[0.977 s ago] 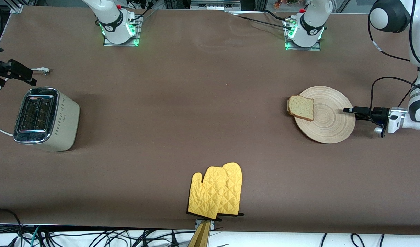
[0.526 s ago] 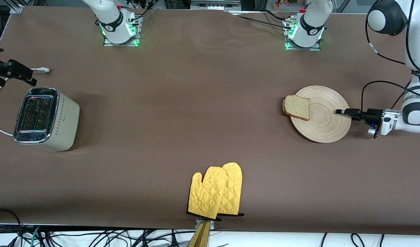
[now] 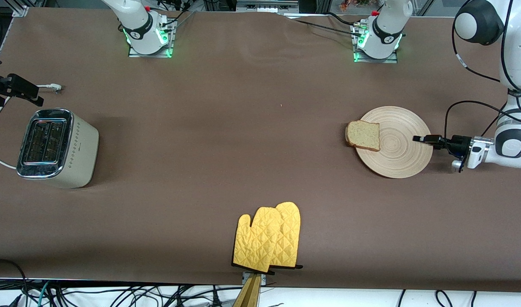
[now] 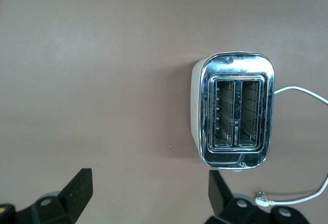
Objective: Move plate and put bread in toaster
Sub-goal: 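Slide the wooden plate with the left gripper toward the toaster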
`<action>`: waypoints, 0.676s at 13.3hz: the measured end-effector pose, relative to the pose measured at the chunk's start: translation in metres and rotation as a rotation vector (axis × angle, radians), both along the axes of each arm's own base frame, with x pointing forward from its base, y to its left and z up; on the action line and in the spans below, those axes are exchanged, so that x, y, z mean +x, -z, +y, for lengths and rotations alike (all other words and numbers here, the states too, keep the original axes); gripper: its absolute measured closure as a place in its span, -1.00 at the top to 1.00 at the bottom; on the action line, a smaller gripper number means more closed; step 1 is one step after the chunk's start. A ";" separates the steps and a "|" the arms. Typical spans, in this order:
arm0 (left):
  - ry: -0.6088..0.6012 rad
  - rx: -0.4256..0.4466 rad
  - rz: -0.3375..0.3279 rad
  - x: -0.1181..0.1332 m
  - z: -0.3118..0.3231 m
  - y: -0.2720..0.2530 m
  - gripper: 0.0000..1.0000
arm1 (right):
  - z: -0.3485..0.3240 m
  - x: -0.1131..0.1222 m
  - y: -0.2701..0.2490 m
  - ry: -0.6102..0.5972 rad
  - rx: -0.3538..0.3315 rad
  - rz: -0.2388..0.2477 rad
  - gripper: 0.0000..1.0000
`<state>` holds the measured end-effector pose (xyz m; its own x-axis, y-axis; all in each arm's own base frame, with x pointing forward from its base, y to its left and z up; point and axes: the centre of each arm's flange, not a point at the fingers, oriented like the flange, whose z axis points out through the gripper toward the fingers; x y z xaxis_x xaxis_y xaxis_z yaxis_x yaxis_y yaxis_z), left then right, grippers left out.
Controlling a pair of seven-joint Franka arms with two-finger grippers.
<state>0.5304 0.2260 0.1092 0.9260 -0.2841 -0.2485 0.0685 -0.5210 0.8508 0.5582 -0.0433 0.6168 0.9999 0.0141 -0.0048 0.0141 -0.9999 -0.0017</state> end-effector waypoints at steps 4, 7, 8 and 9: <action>-0.006 -0.137 -0.043 0.026 -0.051 -0.015 -0.81 | -0.004 0.000 0.000 0.007 0.000 0.000 1.00; 0.013 -0.238 -0.074 0.053 -0.116 -0.031 -0.81 | -0.007 -0.001 0.001 0.013 0.000 0.001 1.00; 0.017 -0.269 -0.087 0.061 -0.140 -0.037 -0.81 | -0.009 -0.001 0.001 0.016 0.000 0.003 1.00; 0.026 -0.275 -0.099 0.069 -0.164 -0.040 -0.81 | -0.011 -0.001 0.002 0.021 0.000 0.003 1.00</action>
